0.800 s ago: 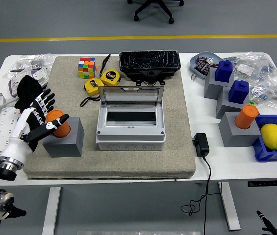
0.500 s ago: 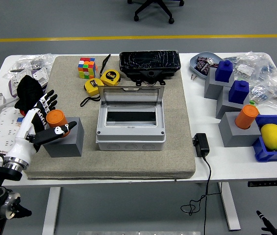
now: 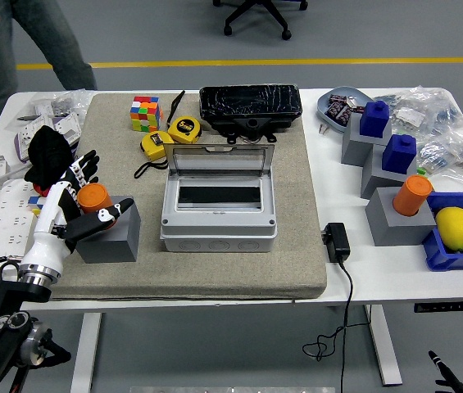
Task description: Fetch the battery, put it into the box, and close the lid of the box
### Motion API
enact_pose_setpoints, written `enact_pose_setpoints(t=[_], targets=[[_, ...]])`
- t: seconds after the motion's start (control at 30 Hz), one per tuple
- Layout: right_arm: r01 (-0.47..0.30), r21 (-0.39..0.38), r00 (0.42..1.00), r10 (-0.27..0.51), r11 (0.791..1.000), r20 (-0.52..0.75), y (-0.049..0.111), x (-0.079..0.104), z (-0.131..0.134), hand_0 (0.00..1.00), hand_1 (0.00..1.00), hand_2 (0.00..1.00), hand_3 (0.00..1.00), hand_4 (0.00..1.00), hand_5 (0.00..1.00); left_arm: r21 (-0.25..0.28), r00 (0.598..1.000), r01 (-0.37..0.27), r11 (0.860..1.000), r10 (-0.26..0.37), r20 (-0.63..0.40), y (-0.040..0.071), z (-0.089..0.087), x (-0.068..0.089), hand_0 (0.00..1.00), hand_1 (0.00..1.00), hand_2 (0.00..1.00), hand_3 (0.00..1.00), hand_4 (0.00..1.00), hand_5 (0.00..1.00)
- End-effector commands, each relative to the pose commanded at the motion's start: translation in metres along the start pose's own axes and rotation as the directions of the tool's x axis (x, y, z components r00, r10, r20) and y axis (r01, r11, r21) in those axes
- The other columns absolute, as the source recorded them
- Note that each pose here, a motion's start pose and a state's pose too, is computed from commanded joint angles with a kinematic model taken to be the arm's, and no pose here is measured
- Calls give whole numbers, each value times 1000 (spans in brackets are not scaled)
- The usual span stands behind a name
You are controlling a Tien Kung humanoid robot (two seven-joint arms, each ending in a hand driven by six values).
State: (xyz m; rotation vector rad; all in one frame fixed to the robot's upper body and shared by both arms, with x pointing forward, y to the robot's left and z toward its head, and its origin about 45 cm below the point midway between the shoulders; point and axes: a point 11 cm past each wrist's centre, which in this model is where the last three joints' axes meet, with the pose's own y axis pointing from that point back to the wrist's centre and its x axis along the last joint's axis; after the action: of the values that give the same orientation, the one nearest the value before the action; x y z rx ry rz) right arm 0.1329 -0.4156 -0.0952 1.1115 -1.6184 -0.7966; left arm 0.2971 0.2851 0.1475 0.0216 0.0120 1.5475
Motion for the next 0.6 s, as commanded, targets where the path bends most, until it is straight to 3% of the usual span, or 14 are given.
enact_pose_setpoints(t=[0.1,0.13,0.5,0.53,0.6], targets=[[-1,-3,1000,1,1000,1,0,0,1,902,769,734,776,998,929,6,1000,-13,1000,13,-10,0,-4,-1,900,928,872,853,998,2],[-2,-3,1000,2,1000,1,0,0,2,902,769,734,776,998,938,10,1000,-17,1000,17,-11,1,-5,-1,820,854,784,734,998,2],[1,-2,1000,-1,1000,6,0,-1,2,901,768,733,774,998,942,28,999,-43,999,43,-3,2,-14,-1,756,804,741,719,998,2],[0,-2,1000,0,1000,5,0,-1,1,901,767,732,775,998,948,29,999,-47,998,47,1,2,-14,-2,685,702,603,619,998,2],[0,-1,1000,0,1000,5,0,0,1,901,767,732,775,998,948,31,999,-50,998,50,4,2,-15,-2,685,702,603,619,998,2]])
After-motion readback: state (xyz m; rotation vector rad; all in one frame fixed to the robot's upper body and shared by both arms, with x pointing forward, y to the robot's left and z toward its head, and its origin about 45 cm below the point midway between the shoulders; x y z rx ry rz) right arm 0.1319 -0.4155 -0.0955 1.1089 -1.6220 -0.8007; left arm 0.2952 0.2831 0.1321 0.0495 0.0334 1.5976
